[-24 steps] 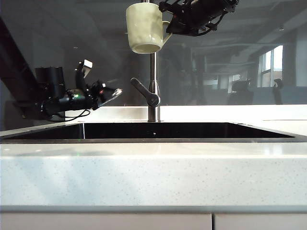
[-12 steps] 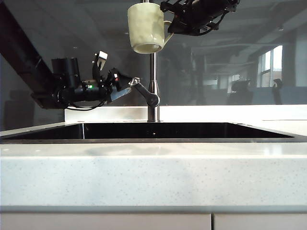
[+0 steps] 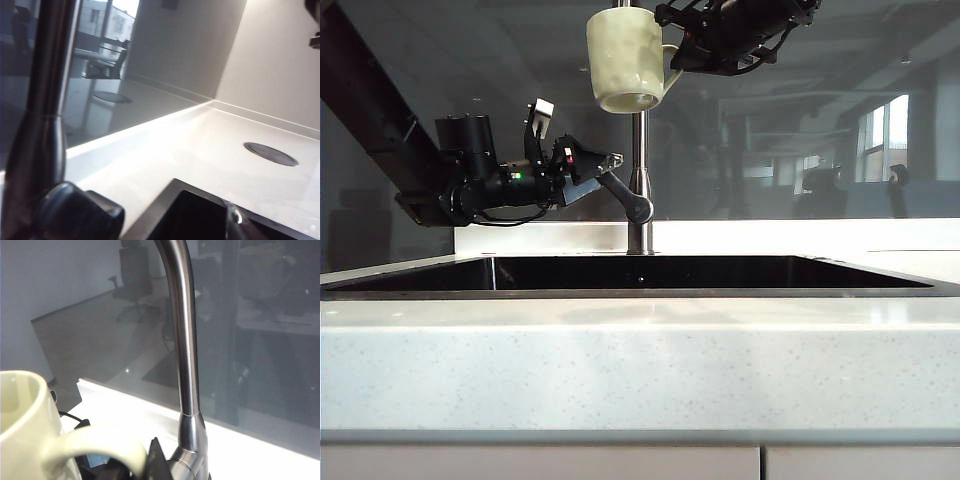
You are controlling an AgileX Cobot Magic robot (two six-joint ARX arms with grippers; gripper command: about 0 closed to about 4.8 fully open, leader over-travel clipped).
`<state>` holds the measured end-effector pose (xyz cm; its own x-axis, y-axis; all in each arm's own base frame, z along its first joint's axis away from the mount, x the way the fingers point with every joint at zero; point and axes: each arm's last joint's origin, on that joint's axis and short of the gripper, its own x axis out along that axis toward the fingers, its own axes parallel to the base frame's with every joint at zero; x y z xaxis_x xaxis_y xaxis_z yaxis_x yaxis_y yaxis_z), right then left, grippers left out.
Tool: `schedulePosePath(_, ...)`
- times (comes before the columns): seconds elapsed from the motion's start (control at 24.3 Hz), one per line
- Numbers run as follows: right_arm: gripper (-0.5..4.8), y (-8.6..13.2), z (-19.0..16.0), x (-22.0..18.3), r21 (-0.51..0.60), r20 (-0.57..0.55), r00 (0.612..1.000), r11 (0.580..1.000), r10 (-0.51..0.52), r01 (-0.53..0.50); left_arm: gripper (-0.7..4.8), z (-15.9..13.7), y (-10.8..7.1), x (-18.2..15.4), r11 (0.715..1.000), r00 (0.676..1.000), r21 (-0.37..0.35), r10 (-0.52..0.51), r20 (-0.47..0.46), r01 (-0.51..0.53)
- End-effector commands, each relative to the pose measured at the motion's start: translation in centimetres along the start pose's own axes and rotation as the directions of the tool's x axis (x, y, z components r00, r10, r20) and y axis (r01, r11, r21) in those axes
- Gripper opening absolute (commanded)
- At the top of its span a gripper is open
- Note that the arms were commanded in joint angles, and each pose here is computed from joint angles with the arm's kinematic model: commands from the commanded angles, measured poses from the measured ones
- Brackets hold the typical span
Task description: Pick up the mug next to the sink, go to the faucet to get some water, pour the water into the sink, and finally put the mug back to its place.
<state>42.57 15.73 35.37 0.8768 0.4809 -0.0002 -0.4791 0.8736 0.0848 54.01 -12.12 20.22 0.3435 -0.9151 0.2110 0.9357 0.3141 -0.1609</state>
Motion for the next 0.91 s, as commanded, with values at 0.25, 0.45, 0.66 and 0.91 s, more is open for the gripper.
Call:
schedulePosePath(0.25, -0.01, 0.38, 1.91, -0.57, -0.026, 0.087, 0.996, 1.0, 0.011, -0.009, 4.22, 1.07, -0.91, -0.03, 0.989, 0.989, 0.022, -0.144, -0.018, 0.144)
schedulePosePath(0.45, -0.01, 0.36, 1.9, -0.58, -0.026, 0.085, 0.996, 1.0, 0.01, -0.008, 4.22, 1.17, -1.06, -0.05, 0.986, 0.986, 0.007, -0.167, -0.025, 0.167)
schedulePosePath(0.66, -0.01, 0.38, 1.9, -0.57, -0.026, 0.084, 0.996, 1.0, 0.011, -0.009, 4.22, 1.21, -0.98, -0.06, 0.989, 0.99, 0.042, -0.142, -0.007, 0.142)
schedulePosePath(0.91, -0.01, 0.38, 1.89, -0.57, -0.025, 0.084, 0.996, 1.0, 0.011, -0.009, 4.22, 1.1, -0.69, -0.03, 0.988, 0.996, 0.134, -0.084, 0.018, 0.081)
